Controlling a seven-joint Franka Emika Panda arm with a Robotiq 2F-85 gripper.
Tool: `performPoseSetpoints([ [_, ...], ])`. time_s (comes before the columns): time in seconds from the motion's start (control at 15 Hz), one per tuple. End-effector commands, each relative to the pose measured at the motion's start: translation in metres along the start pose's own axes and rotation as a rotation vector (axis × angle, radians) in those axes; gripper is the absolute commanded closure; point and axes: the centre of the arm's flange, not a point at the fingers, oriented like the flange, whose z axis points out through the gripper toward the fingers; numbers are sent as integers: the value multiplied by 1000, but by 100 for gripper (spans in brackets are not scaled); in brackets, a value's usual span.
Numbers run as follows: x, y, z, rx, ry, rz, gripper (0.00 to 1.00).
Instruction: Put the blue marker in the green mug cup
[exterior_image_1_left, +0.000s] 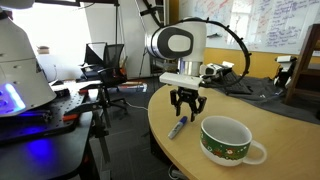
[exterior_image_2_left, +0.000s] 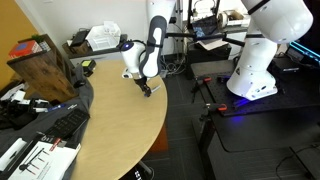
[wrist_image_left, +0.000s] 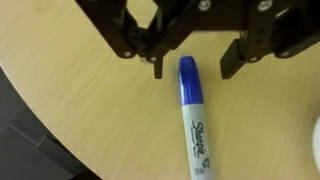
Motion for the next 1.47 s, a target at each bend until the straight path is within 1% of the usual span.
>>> performPoseSetpoints([
  [0.0,0,5,5,20,-15,-6,64],
  [0.27,-4,2,9,37,-10,6,93],
  [0.33,-5,2,4,28,4,11,98],
  [0.4,-8,0,-1,19,37,16,94],
  [0.67,-17,0,-29,-14,137,59,94],
  [0.87,-26,4,-57,-60,206,63,94],
  [1.13,-38,3,-89,-88,332,55,94],
  [1.2,-42,4,-95,-103,355,60,94],
  [1.4,-58,10,-107,-180,438,88,94],
])
